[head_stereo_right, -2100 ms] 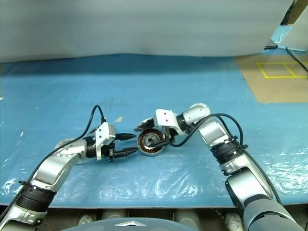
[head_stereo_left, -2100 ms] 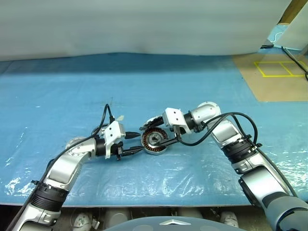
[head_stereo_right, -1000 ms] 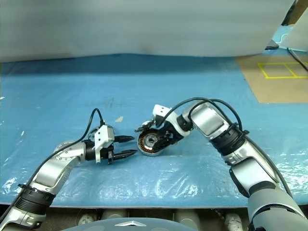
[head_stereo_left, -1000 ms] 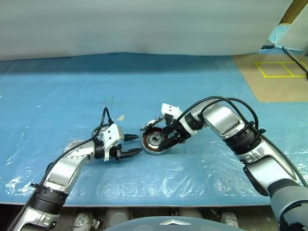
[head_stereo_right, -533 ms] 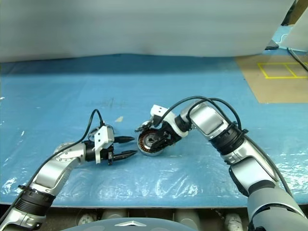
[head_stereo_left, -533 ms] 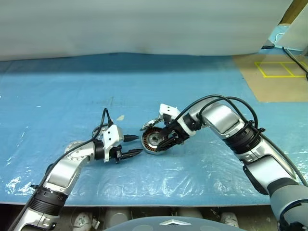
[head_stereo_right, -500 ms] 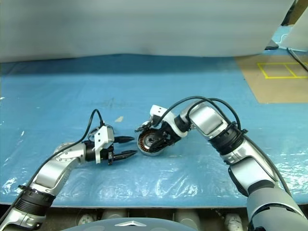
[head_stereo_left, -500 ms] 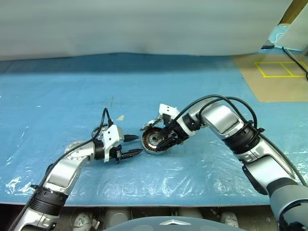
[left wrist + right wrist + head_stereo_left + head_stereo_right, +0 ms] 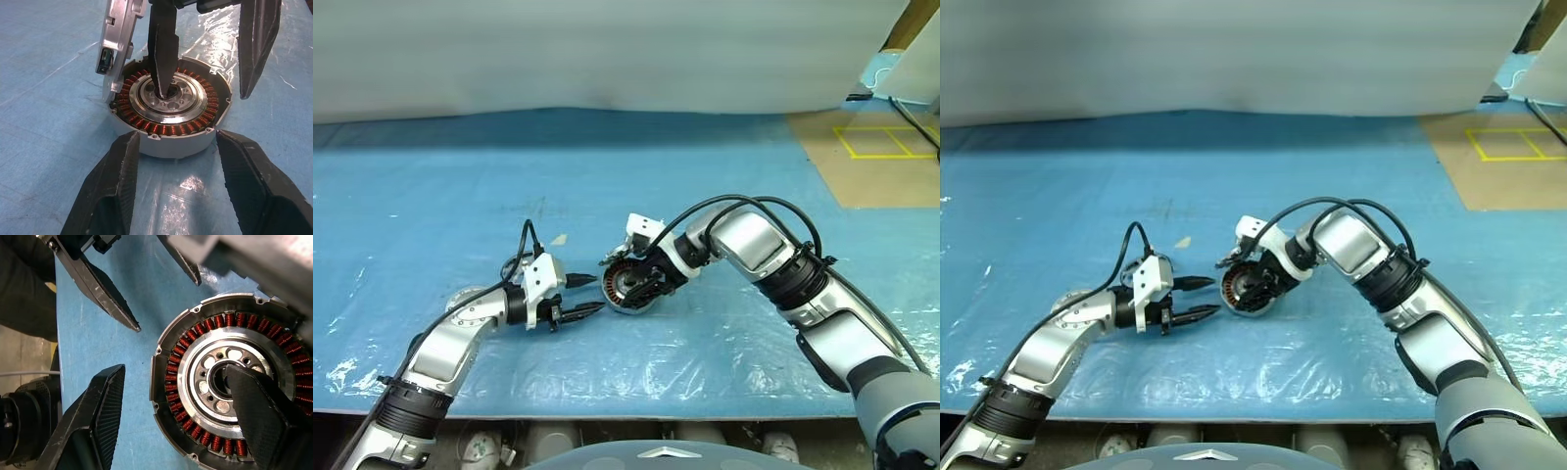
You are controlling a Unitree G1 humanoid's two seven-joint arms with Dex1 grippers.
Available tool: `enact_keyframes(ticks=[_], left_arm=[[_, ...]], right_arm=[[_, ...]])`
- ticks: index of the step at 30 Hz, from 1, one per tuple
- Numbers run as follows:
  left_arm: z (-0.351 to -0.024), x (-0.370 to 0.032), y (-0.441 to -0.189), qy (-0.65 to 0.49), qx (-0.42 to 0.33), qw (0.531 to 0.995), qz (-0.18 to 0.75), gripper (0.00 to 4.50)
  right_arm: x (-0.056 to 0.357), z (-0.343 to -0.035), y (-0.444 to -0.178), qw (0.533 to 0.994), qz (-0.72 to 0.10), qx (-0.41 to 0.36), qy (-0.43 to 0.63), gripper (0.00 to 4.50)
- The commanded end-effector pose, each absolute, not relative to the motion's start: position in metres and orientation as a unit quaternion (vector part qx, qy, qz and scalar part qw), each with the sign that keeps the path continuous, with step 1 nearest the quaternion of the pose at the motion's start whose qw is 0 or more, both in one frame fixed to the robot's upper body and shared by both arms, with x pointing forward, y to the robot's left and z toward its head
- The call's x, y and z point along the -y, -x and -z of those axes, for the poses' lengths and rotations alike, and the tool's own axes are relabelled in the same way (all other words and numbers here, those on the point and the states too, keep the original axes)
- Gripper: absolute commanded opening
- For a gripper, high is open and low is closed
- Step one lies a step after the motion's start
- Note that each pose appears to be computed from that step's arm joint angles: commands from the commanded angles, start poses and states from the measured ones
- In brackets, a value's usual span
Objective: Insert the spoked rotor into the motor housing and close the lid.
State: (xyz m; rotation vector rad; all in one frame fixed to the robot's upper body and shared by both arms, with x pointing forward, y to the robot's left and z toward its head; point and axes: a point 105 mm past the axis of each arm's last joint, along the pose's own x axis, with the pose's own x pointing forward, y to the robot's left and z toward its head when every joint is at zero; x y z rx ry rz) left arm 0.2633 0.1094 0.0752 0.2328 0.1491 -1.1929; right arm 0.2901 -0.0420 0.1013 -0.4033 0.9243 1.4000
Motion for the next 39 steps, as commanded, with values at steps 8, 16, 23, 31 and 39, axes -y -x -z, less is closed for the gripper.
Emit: enact_keyframes(ticks=[8, 16, 23, 31, 39], left_arm=[[-0.084, -0.102, -0.265, -0.114, -0.049, 0.818, 0.562, 2.55], [-0.085, -0.1, -0.266, -0.112, -0.046, 0.822, 0.557, 2.55], [-0.085, -0.1, -0.265, -0.112, -0.046, 0.823, 0.555, 2.55], [-0.087, -0.1, -0.267, -0.115, -0.046, 0.821, 0.557, 2.55], [-0.086, -0.1, -0.266, -0.116, -0.046, 0.82, 0.559, 2.55]], right_arm=[[0.054, -0.096, -0.289, 0.62, -0.604, -0.434, 0.249, 3.42], [0.053, -0.092, -0.289, 0.61, -0.614, -0.452, 0.214, 3.04], [0.056, -0.092, -0.286, 0.615, -0.616, -0.465, 0.161, 0.73], [0.061, -0.085, -0.286, 0.622, -0.606, -0.465, 0.171, 0.08], [0.058, -0.1, -0.286, 0.634, -0.621, -0.437, 0.146, 0.08]])
